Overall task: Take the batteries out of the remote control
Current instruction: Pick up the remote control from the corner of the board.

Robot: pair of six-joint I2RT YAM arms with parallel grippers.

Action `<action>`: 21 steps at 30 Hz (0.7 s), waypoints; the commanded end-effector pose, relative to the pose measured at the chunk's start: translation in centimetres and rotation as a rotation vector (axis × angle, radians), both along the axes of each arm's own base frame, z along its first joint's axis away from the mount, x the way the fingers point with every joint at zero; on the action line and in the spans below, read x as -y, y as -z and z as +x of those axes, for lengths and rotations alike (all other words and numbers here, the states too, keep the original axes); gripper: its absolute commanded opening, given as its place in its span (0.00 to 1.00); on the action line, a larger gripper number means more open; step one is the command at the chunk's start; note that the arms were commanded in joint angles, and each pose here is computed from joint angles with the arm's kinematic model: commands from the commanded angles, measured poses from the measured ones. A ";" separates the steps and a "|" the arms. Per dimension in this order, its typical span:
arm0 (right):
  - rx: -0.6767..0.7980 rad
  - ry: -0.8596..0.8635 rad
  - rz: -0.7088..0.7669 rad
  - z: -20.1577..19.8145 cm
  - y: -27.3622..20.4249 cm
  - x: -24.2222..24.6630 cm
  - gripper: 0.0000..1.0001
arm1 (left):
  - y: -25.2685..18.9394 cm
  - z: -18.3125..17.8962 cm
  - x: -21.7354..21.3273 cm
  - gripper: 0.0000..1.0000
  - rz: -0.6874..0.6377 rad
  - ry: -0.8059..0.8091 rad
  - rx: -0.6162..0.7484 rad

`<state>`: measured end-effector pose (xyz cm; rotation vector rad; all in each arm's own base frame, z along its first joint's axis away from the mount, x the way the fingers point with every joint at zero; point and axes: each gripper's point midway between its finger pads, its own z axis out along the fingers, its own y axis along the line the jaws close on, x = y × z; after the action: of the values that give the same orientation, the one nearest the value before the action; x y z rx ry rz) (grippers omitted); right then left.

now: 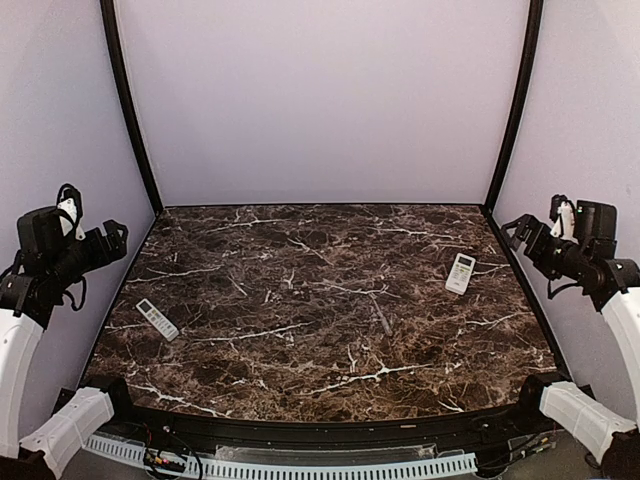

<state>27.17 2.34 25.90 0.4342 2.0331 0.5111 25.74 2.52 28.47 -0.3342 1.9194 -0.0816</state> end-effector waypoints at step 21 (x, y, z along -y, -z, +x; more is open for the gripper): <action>-0.210 0.106 -0.067 -1.1 2.3 1.7 0.99 | -0.4 -1.9 1.7 0.99 -0.056 0.076 -0.090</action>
<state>26.03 1.16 25.63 0.5455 2.1361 0.4159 25.23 3.11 28.70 -0.3902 2.0021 -0.0492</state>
